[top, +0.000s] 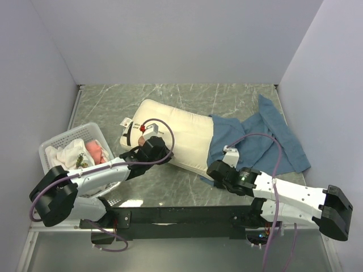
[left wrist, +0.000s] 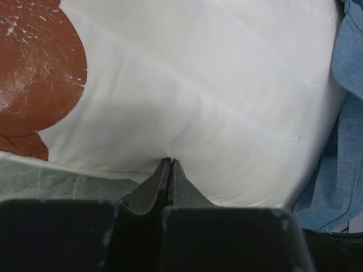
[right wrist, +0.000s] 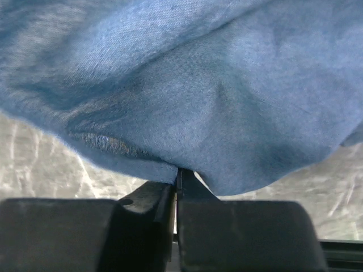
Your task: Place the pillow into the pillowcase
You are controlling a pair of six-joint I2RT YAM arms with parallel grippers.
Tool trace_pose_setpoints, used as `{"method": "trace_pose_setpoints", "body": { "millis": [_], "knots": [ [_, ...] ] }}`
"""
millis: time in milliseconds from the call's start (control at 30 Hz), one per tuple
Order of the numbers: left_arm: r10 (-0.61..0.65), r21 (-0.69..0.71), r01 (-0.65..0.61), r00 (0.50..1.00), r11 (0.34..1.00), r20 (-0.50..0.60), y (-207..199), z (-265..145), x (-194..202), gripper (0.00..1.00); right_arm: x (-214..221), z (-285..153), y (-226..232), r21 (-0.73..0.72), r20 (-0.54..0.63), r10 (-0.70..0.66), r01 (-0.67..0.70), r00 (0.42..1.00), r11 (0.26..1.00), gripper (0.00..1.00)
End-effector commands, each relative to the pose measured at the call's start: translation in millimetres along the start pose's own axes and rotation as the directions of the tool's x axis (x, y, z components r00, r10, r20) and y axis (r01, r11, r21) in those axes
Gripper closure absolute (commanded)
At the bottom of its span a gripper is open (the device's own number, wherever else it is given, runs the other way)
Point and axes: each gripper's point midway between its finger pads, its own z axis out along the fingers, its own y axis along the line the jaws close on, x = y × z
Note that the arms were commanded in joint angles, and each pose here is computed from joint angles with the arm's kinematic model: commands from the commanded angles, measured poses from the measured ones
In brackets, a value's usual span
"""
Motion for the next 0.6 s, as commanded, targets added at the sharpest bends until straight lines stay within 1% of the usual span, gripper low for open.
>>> {"method": "trace_pose_setpoints", "body": {
  "millis": [0, 33, 100, 133, 267, 333, 367, 400, 467, 500, 533, 567],
  "knots": [
    [-0.029, 0.067, 0.022, 0.994, 0.997, 0.106, -27.3, -3.0, -35.5, 0.99, -10.0, -16.2, 37.5, -0.103, -0.014, -0.037, 0.036, 0.999, 0.994, 1.00],
    [-0.027, 0.059, 0.021, 0.993, 0.998, 0.111, -27.6, -1.8, -37.8, 0.99, -17.5, -29.1, 56.3, -0.168, -0.012, -0.067, 0.064, 0.998, 0.984, 1.00],
    [-0.027, 0.059, 0.020, 0.993, 0.998, 0.115, -34.8, 2.8, -41.6, 0.99, -11.3, -46.4, 74.7, -0.232, -0.040, -0.129, 0.116, 0.991, 0.966, 1.00],
    [-0.029, 0.063, 0.022, 0.993, 0.998, 0.115, -37.2, 4.3, -42.2, 0.99, -18.6, -59.3, 88.3, -0.267, -0.021, -0.135, 0.125, 0.991, 0.956, 1.00],
    [-0.052, 0.068, 0.045, 0.993, 0.997, 0.105, -43.1, 17.5, -39.2, 0.99, -21.8, -76.9, 109.4, -0.340, -0.020, -0.169, 0.152, 0.985, 0.928, 1.00],
    [-0.065, 0.096, 0.056, 0.994, 0.994, 0.088, -50.7, 19.8, -37.0, 0.99, -26.9, -77.2, 120.8, -0.366, -0.008, -0.173, 0.159, 0.985, 0.917, 1.00],
    [-0.074, 0.111, 0.064, 0.994, 0.992, 0.083, -54.4, 21.5, -35.3, 0.99, -30.4, -76.5, 123.7, -0.364, -0.006, -0.173, 0.159, 0.985, 0.918, 1.00],
    [-0.076, 0.119, 0.066, 0.994, 0.991, 0.079, -56.3, 21.4, -33.9, 0.99, -30.9, -68.6, 126.9, -0.348, -0.006, -0.201, 0.186, 0.980, 0.919, 1.00],
    [-0.085, 0.133, 0.076, 0.994, 0.988, 0.067, -60.3, 18.5, -28.7, 0.99, -43.5, -55.9, 131.8, -0.357, -0.028, -0.176, 0.155, 0.984, 0.921, 1.00],
    [-0.088, 0.143, 0.078, 0.994, 0.987, 0.065, -62.4, 17.4, -27.5, 0.99, -48.8, -45.7, 141.2, -0.388, -0.024, -0.178, 0.155, 0.984, 0.909, 1.00],
    [-0.093, 0.161, 0.084, 0.994, 0.983, 0.053, -67.8, 14.0, -23.2, 0.99, -55.4, -31.3, 135.8, -0.391, -0.061, -0.141, 0.107, 0.988, 0.914, 1.00],
    [-0.092, 0.167, 0.084, 0.995, 0.982, 0.040, -67.8, 13.0, -16.8, 0.99, -55.7, -20.4, 136.5, -0.387, -0.072, -0.137, 0.099, 0.988, 0.917, 1.00]
  ]
}}
